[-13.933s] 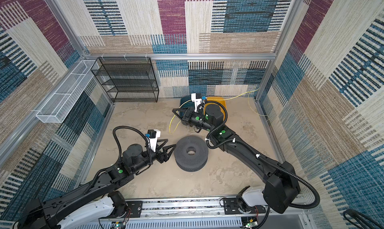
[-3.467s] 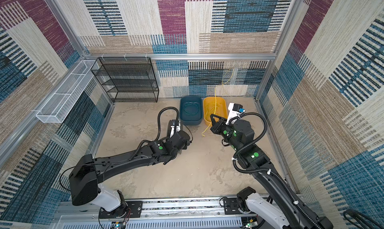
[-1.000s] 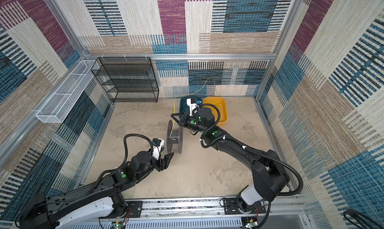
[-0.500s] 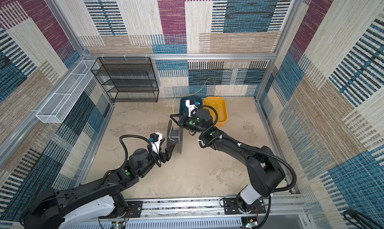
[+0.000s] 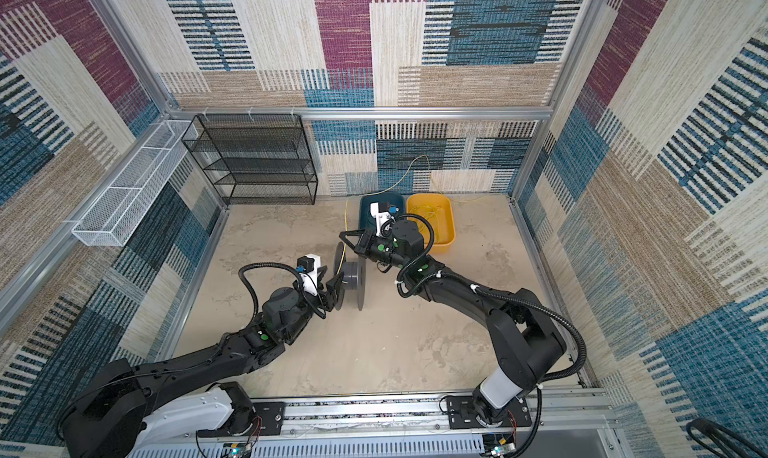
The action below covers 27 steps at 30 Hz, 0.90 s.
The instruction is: Wrap the cables
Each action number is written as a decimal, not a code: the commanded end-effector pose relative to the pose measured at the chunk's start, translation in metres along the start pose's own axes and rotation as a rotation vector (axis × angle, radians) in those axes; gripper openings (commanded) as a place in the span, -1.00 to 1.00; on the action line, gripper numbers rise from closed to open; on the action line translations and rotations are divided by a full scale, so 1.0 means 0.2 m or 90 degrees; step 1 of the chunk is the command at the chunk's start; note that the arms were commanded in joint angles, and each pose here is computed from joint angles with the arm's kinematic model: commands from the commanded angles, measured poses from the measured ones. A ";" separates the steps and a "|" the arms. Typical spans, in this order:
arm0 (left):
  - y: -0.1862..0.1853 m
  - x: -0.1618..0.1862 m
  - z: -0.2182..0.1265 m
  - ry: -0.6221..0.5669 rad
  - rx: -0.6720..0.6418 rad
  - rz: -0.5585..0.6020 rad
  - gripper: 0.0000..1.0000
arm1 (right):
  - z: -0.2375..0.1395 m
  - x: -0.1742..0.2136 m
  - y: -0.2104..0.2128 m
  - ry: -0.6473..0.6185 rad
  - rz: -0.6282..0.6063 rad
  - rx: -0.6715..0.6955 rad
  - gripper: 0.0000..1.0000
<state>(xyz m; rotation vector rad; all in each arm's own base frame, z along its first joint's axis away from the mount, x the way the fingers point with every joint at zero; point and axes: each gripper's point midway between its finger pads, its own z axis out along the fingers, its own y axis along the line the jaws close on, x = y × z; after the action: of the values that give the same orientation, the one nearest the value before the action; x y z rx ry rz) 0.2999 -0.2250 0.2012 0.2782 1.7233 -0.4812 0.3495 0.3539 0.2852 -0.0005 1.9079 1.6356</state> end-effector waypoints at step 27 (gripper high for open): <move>0.02 0.16 -0.05 0.064 0.008 -0.006 -0.33 | -0.03 0.05 0.03 0.012 0.027 -0.051 -1.00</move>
<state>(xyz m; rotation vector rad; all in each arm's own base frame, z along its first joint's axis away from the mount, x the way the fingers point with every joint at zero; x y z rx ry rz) 0.2891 -0.2192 0.1748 0.3132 1.8051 -0.4743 0.3408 0.3531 0.2716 0.0184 1.9215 1.6955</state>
